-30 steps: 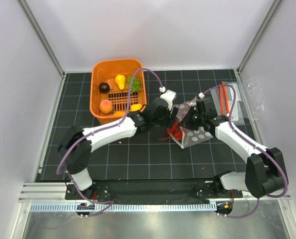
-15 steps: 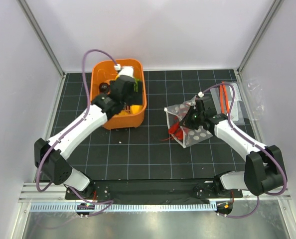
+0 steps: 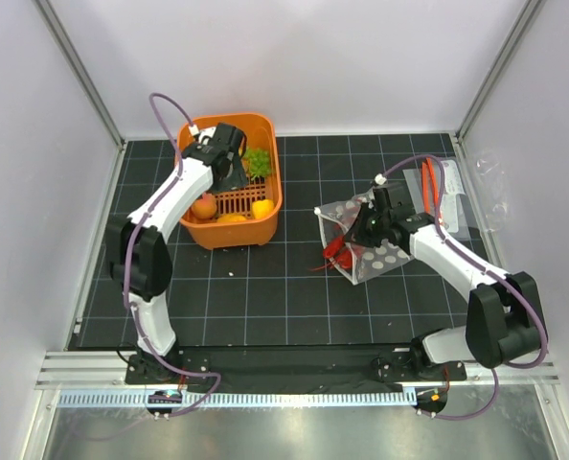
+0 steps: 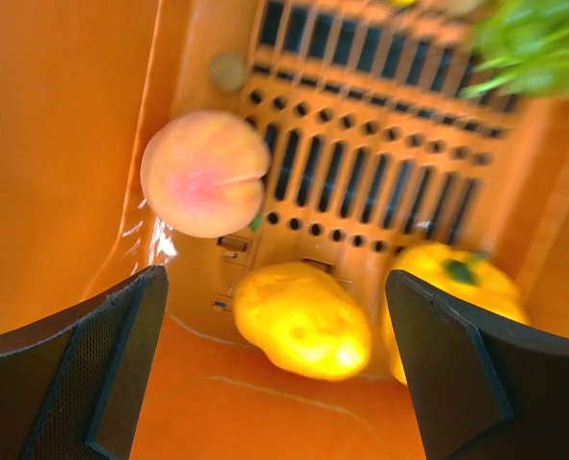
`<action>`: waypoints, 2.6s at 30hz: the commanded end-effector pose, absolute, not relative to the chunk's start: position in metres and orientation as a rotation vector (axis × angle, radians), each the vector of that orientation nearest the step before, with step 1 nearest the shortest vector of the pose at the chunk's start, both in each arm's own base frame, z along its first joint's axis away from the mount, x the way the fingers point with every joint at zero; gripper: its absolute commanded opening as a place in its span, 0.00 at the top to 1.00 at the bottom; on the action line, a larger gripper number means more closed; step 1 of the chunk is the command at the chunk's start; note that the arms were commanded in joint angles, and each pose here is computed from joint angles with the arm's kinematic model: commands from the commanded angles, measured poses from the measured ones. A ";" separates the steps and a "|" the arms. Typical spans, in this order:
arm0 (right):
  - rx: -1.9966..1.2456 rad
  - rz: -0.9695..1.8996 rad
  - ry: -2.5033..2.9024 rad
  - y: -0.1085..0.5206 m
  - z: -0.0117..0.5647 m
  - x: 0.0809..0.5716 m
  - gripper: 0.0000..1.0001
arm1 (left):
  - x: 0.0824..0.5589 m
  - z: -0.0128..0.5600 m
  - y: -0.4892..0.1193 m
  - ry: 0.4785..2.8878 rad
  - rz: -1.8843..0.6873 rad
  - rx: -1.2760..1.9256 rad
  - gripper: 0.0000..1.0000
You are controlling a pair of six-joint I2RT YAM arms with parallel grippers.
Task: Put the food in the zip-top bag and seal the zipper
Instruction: Pick up the fake fruit from the bin.
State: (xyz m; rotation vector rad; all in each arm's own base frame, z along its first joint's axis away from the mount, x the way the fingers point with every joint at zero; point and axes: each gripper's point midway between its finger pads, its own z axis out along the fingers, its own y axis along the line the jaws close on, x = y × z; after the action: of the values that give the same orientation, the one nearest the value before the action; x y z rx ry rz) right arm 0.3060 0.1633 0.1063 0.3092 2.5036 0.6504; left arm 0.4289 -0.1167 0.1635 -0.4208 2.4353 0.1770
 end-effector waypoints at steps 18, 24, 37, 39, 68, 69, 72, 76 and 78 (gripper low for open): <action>0.082 0.617 2.522 0.165 0.112 0.312 0.99 | 0.462 0.094 -0.069 2.458 0.415 -0.695 0.07; 0.088 0.602 2.521 0.164 0.112 0.314 0.99 | 0.468 0.103 -0.070 2.427 0.358 -0.637 0.50; 0.114 0.650 2.492 0.175 0.128 0.333 0.99 | 0.456 0.193 -0.171 2.307 -0.244 -0.142 0.81; 0.131 0.662 2.490 0.178 0.134 0.339 0.99 | 0.437 0.209 -0.201 2.286 -0.429 -0.035 0.81; 0.272 0.560 2.427 0.159 0.168 0.343 0.99 | 0.367 0.238 -0.292 2.112 -0.539 0.391 0.95; 0.270 0.560 2.427 0.159 0.168 0.343 0.99 | 0.365 0.254 -0.292 2.071 -0.548 0.396 0.94; 0.278 0.558 2.421 0.158 0.167 0.343 0.99 | 0.356 0.289 -0.302 2.004 -0.644 0.419 0.94; 0.282 0.541 2.424 0.156 0.165 0.342 0.99 | 0.329 0.315 -0.327 1.958 -0.830 0.486 0.93; 0.284 0.541 2.427 0.155 0.163 0.340 0.99 | 0.317 0.320 -0.345 1.943 -0.906 0.510 0.93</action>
State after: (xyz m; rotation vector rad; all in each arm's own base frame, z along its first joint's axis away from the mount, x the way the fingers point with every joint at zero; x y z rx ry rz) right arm 0.3383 0.1583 0.1468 0.2729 2.4894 0.5352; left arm 0.3398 -0.3177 0.2711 0.4492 2.0718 -0.7172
